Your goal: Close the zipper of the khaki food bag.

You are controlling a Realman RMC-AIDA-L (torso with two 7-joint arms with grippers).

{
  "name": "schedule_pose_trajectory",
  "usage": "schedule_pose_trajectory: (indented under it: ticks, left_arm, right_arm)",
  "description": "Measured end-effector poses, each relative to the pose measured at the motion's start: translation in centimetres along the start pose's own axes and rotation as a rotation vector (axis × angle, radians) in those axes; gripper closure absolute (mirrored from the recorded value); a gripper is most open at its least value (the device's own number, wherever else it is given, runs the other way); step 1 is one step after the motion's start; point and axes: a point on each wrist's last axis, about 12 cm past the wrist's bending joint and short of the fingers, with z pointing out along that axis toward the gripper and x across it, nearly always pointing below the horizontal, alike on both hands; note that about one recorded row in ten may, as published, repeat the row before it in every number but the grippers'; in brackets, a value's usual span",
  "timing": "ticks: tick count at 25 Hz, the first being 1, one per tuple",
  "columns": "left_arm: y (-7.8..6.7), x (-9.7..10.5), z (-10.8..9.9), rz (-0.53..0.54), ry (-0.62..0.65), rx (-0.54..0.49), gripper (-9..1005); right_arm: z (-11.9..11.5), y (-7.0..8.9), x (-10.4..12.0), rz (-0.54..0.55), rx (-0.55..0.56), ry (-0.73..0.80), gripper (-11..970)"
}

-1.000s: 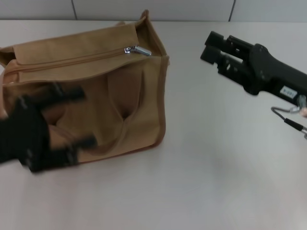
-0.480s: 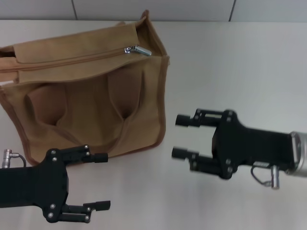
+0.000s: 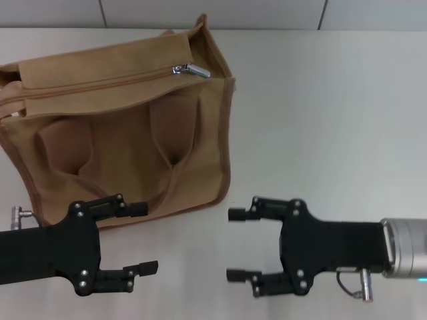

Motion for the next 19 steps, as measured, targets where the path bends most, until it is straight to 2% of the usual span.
schedule_pose_trajectory:
  ticks: [6,19]
  left_arm:
    - [-0.5,0.7,0.6,-0.033,0.016,0.019,181]
    - [-0.7,1.0,1.0,-0.045,0.019,0.015,182]
  right_arm:
    - [0.1,0.2,0.3,-0.001,0.000,0.012,197]
    - [0.1,0.4,0.3,0.011,-0.012,0.015,197]
